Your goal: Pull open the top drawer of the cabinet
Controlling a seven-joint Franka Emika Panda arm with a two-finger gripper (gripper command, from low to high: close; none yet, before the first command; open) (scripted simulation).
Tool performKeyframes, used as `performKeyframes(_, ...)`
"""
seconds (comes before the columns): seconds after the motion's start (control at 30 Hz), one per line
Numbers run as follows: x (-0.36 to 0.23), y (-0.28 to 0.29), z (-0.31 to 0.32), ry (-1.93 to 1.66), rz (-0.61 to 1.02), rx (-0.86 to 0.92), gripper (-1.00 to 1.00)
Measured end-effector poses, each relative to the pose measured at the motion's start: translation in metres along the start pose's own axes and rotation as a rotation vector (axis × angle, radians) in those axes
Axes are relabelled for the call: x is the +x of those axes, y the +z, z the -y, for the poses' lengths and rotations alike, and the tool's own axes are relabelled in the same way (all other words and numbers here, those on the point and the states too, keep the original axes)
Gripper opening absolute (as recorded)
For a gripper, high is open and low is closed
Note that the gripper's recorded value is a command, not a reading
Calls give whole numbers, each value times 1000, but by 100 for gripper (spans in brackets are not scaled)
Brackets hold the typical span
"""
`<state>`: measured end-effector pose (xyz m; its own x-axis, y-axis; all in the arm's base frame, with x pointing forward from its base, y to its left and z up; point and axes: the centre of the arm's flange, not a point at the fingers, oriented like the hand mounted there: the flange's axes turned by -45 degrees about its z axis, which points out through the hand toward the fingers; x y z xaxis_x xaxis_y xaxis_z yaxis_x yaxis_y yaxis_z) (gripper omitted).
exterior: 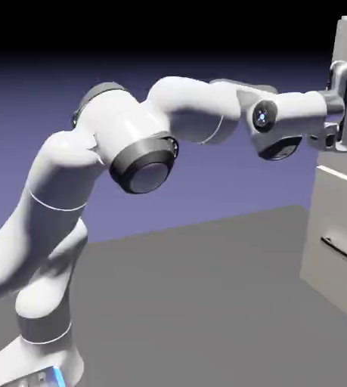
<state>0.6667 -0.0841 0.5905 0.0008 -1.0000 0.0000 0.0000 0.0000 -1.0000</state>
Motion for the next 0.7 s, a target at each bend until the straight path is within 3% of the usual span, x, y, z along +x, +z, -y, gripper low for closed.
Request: performKeyframes(0.7, 0, -121, 0, 0, 0, 1, -100)
